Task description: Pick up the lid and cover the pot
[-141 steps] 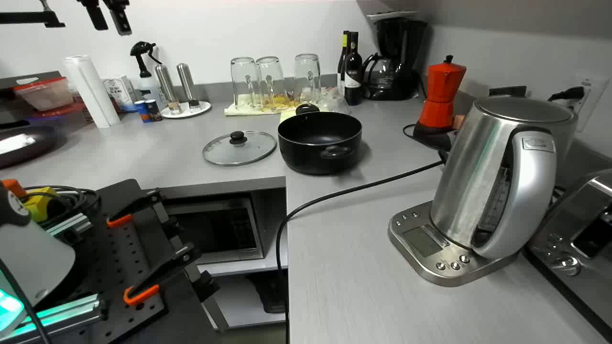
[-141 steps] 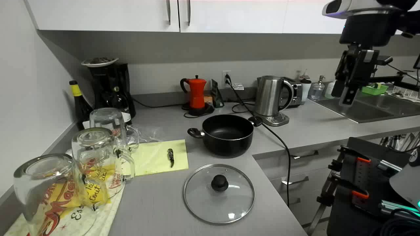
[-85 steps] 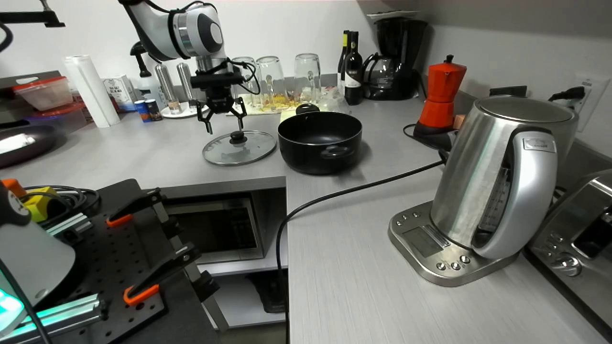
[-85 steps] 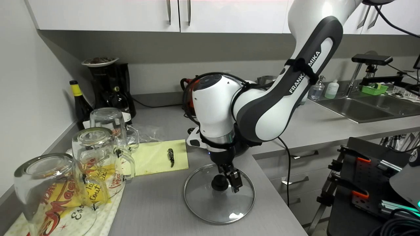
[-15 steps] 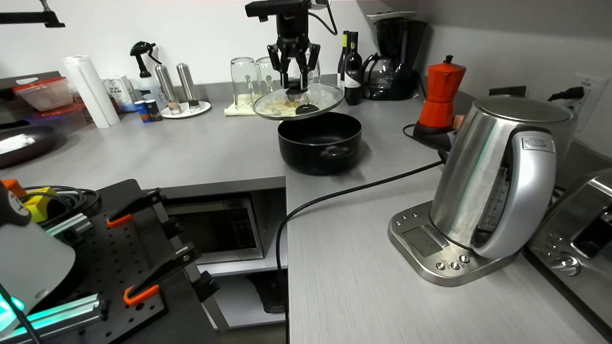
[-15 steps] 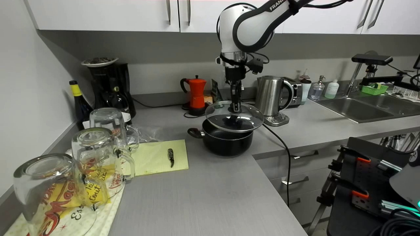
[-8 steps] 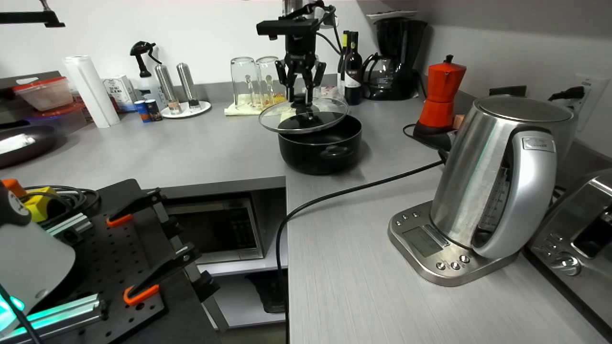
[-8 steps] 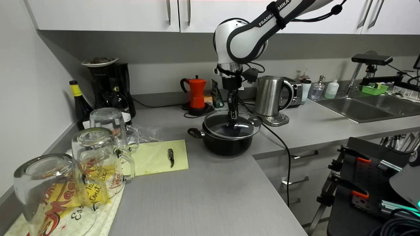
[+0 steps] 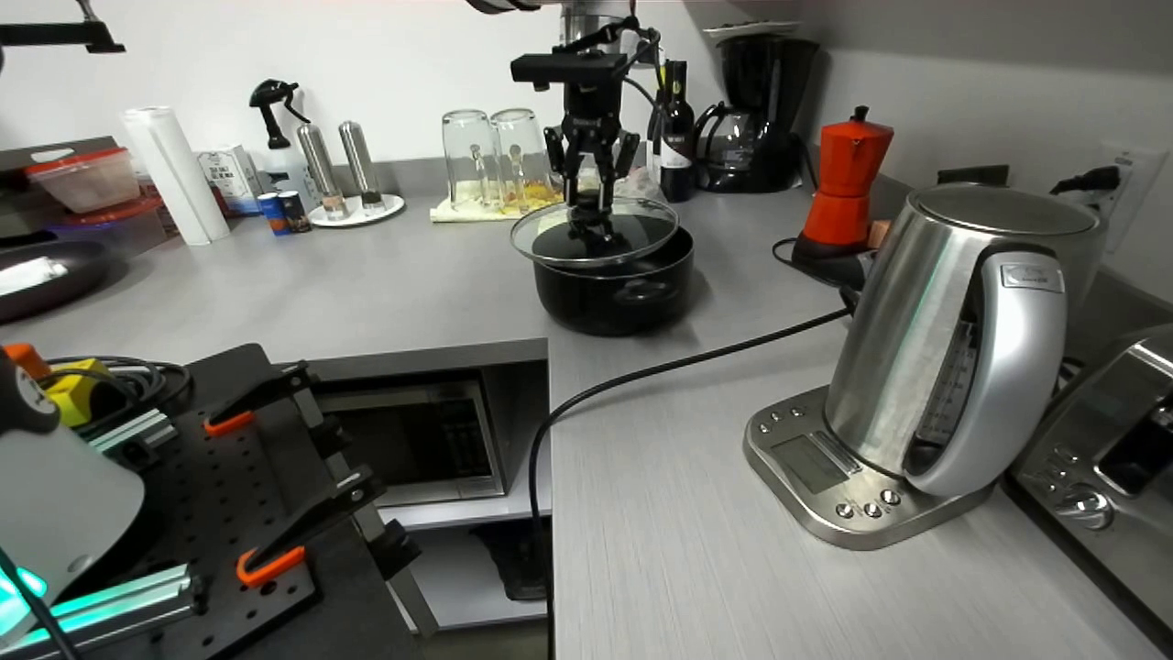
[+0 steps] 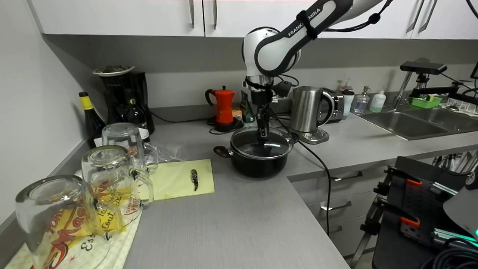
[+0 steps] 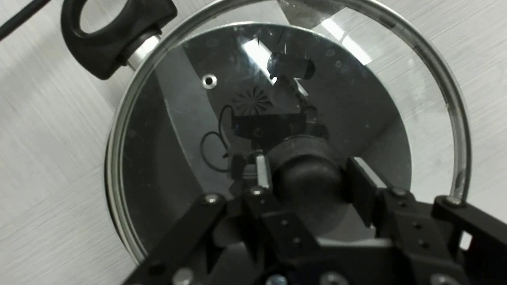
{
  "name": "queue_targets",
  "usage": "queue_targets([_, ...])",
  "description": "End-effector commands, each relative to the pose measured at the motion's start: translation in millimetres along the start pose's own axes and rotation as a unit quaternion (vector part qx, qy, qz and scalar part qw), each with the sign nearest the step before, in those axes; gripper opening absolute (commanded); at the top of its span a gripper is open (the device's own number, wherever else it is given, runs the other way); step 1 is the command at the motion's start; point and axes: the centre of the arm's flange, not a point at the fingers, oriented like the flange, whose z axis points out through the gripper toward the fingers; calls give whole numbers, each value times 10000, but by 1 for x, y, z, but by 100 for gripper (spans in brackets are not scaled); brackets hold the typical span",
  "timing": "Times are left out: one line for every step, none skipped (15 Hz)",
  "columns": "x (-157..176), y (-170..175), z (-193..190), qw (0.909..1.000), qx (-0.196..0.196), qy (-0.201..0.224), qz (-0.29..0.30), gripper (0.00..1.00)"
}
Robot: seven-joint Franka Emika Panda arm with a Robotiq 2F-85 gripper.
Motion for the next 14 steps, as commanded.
queue_targets([11, 15, -7, 9997, 140, 96, 155, 25])
queue_targets([11, 18, -6, 9997, 153, 100, 181, 25])
queue_targets([12, 21, -5, 9996, 165, 106, 204, 25])
queue_targets([13, 24, -4, 9995, 180, 104, 230, 25])
queue_targets([14, 26, -4, 9994, 198, 110, 256, 25])
queue_targets([15, 27, -3, 9993, 209, 114, 272, 25])
queue_targets([17, 28, -3, 9993, 219, 113, 286, 25])
queue_targets([18, 28, -2, 9993, 223, 114, 293, 25])
queue_targets([20, 28, -1, 9993, 227, 108, 292, 25])
queue_targets([22, 28, -1, 9993, 224, 103, 290, 25])
queue_targets([24, 28, 0, 9993, 221, 99, 287, 25])
queue_targets([26, 28, 0, 9993, 209, 86, 289, 25])
queue_targets([28, 29, 1, 9993, 206, 80, 290, 25])
queue_targets([30, 30, 1, 9993, 205, 75, 296, 25])
